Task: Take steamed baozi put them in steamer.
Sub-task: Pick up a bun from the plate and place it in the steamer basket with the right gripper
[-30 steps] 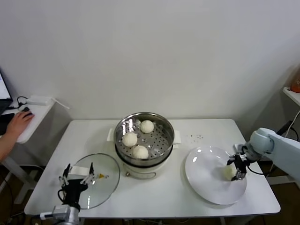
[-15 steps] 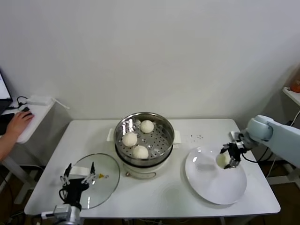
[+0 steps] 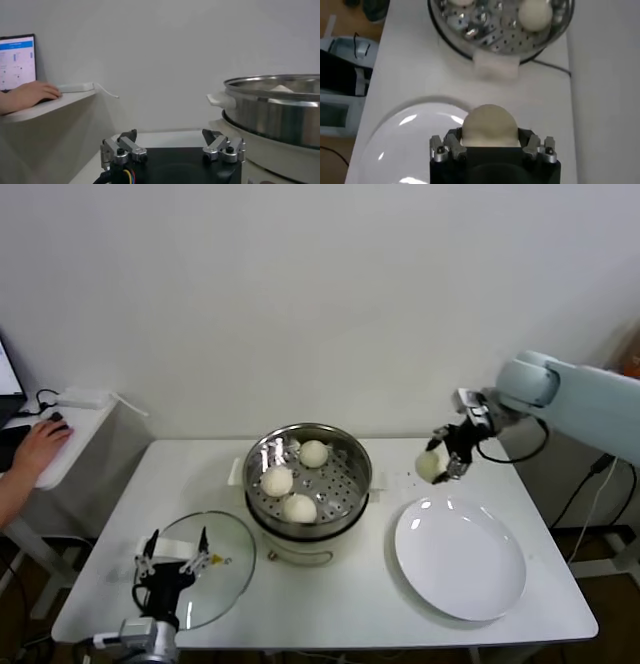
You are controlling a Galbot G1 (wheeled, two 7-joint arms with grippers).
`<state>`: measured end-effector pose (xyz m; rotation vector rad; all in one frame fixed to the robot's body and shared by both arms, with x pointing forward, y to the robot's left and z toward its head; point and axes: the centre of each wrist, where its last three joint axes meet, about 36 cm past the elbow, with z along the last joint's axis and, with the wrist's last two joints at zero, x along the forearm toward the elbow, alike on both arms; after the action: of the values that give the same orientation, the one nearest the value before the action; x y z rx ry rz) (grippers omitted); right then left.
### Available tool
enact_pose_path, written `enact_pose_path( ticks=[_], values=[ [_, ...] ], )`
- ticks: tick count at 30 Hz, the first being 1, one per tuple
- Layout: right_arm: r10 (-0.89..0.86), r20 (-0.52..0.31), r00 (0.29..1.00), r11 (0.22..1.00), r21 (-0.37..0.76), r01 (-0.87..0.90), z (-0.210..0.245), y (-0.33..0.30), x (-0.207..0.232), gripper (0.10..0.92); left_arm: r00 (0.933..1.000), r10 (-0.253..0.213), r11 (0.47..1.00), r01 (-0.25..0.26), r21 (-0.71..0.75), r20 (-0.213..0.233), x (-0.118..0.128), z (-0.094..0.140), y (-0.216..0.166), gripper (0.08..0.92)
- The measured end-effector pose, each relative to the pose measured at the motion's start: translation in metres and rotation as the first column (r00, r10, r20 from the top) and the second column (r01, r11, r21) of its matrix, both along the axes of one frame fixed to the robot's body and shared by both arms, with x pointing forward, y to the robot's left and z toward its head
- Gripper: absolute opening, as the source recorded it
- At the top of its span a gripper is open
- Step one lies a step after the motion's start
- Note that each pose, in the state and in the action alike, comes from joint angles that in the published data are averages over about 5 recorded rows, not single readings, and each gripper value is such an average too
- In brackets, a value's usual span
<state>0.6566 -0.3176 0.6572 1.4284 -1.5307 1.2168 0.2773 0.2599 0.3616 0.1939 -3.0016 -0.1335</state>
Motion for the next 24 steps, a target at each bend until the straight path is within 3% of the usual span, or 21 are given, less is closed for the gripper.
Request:
enact_pose_path(
  ticks=[10,24],
  values=[
    [0.079,0.009,0.997,0.997,-0.005,-0.079,0.037,0.081,0.018,0.715,0.9999,-0.005,1.000,0.005,-0.003,0.010,0.001,0.002,0.000,0.823],
    [0.184,-0.021,0.983,0.982,-0.048,-0.185,0.004,0.179,0.033,0.719,1.0000,0.006,1.000,-0.006,-0.002,0.005,-0.005,0.000,0.010,0.823]
  ],
)
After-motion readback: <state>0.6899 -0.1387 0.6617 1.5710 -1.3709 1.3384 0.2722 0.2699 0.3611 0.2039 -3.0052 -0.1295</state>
